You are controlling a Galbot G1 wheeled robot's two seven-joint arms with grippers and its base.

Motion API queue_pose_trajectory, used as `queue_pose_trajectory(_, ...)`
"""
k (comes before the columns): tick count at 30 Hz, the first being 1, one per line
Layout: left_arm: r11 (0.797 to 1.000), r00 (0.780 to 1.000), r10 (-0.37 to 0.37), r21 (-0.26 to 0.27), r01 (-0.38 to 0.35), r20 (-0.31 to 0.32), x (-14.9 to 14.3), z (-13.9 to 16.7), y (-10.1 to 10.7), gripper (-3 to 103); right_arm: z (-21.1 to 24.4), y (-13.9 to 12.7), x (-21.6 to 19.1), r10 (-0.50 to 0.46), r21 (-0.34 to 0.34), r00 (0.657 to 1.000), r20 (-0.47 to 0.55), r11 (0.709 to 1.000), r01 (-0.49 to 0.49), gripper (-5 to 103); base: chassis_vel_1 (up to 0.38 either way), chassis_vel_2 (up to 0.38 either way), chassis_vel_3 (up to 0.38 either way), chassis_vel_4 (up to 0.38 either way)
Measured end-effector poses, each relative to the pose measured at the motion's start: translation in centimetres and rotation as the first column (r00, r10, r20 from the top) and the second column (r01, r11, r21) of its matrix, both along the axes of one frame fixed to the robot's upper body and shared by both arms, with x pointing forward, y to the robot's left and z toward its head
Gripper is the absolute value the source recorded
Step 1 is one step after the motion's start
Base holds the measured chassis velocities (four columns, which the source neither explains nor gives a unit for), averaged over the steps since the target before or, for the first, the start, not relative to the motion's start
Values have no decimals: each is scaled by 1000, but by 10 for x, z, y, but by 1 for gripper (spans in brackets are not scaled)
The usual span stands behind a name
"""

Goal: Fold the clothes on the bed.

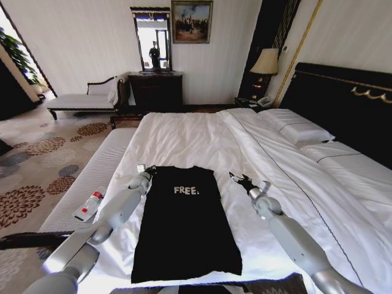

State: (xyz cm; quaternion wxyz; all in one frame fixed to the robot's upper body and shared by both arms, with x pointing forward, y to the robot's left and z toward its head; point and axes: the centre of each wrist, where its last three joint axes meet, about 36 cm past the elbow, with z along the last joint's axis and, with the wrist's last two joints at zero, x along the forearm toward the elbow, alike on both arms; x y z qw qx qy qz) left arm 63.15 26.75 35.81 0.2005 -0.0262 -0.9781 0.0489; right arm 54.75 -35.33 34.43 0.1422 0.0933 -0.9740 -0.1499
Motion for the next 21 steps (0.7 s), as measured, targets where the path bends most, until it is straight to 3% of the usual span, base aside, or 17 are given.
queue_pose_trajectory(9,1000,1000,-9,3,9,1,-6,-1,-1,1,-17,28,28,36,11,999,-29,999,-36,100,0,0,0,0)
queue_pose_trajectory(13,1000,1000,-13,5,13,4,-8,0,1,1,-28,55,35,72,27,996,-52,997,-70,100,0,0,0,0)
queue_pose_trajectory(21,1000,1000,-15,24,15,0,-9,0,3,1,-36,75,45,84,35,994,-69,996,-81,100,0,0,0,0)
